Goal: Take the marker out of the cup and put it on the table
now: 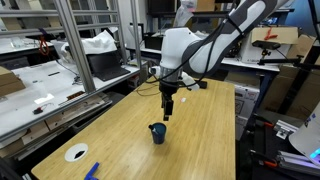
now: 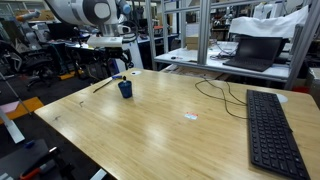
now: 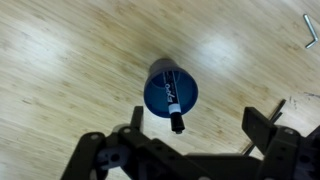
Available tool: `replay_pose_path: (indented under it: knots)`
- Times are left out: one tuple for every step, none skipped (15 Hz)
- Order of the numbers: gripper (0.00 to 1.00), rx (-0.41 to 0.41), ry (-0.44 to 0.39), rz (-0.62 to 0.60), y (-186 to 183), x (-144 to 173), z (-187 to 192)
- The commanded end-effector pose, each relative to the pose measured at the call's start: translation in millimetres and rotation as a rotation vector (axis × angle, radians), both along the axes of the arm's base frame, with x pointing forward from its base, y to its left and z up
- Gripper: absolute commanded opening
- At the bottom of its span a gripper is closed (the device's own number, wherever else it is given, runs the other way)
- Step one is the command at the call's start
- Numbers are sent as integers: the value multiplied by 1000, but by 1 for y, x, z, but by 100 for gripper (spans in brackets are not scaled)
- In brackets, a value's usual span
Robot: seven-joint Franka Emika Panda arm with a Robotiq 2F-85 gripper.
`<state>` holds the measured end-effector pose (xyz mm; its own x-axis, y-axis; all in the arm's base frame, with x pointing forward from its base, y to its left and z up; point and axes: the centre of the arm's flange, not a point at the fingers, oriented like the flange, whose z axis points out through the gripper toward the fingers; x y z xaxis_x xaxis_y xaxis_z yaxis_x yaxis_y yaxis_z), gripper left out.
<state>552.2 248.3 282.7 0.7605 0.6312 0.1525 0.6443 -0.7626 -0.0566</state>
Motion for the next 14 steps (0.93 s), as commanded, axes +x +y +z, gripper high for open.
replay_pose_path:
  knots:
    - [100, -5, -12, -58, 10, 18, -14]
    - [100, -3, -7, -66, 10, 22, -18]
    - [100, 4, 1, -66, 12, 26, -23]
    - [100, 9, 8, -64, 14, 29, -27]
    - [100, 10, 12, -60, 16, 31, -32]
    - [100, 13, 18, -57, 18, 34, -36]
    - [100, 11, 20, -55, 21, 37, -40]
    - [100, 12, 25, -50, 23, 39, -44]
    - [100, 11, 26, -46, 26, 41, -48]
    - [100, 11, 30, -43, 27, 43, -51]
    - [100, 12, 33, -41, 28, 45, -55]
    - [100, 13, 35, -40, 28, 47, -58]
    - [100, 13, 37, -41, 28, 49, -62]
    - [100, 15, 38, -40, 28, 51, -64]
